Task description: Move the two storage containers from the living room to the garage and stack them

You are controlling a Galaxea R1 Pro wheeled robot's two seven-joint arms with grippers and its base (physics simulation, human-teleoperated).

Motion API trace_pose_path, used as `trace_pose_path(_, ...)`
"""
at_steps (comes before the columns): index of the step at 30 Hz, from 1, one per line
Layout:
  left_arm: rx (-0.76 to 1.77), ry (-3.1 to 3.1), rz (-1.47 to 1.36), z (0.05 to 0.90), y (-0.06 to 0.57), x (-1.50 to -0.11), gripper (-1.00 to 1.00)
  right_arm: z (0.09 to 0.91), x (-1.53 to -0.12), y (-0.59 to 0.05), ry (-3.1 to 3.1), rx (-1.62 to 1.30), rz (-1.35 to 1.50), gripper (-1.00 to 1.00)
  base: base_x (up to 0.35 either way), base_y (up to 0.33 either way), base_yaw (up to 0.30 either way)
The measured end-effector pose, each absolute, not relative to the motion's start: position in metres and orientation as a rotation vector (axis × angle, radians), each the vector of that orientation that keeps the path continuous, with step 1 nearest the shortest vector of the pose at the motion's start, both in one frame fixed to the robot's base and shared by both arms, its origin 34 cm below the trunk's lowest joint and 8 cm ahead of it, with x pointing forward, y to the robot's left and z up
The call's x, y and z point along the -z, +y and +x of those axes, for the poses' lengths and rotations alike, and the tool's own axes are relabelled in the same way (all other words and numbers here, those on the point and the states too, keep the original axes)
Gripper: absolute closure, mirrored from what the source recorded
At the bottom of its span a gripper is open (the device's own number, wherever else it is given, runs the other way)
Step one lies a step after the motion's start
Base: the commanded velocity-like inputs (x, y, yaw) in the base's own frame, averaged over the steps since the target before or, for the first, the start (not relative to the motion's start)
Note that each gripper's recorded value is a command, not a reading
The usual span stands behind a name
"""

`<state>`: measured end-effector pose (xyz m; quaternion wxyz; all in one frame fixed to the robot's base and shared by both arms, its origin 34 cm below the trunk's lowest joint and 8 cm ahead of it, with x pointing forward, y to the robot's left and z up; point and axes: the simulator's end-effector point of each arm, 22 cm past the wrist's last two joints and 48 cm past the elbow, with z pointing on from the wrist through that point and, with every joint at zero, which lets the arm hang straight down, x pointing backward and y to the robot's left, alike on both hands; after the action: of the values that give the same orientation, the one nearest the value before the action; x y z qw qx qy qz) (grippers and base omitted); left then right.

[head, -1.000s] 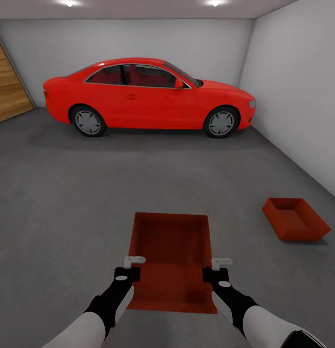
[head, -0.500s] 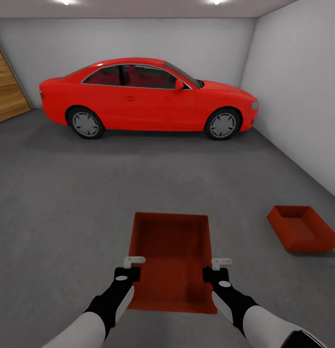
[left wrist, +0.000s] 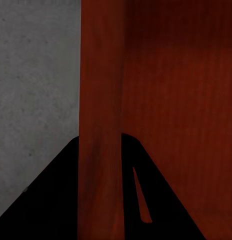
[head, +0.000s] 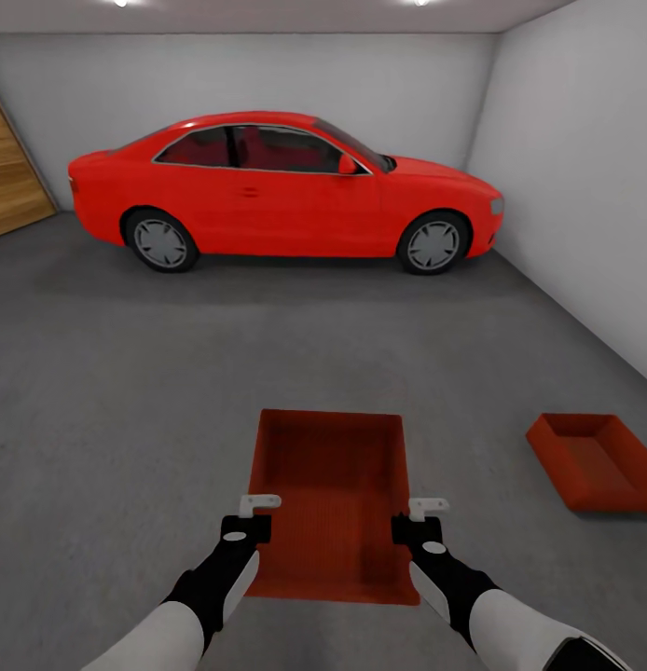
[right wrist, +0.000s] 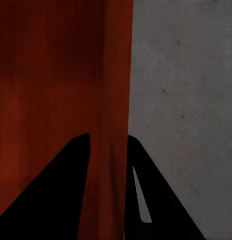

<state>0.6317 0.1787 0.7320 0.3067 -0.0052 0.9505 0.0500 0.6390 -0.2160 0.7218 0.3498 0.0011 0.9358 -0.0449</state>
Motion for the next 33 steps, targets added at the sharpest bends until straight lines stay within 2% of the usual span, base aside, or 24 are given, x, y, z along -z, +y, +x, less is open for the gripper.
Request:
trace_pose_path(28,-0.133,2.515,-0.013,0.6318,0.1787,-0.7321,1.00,0.6390,-0.7218,-0.2160,2.424,0.116,0.003,1.00,0.322,0.000,-0.001)
trace_pose_path(33,-0.132,2.514,-0.013,0.6318,0.1786,-0.7321,1.00,0.6390,-0.7218,-0.2162,2.424,0.116,0.003,1.00,0.322,0.000,-0.179)
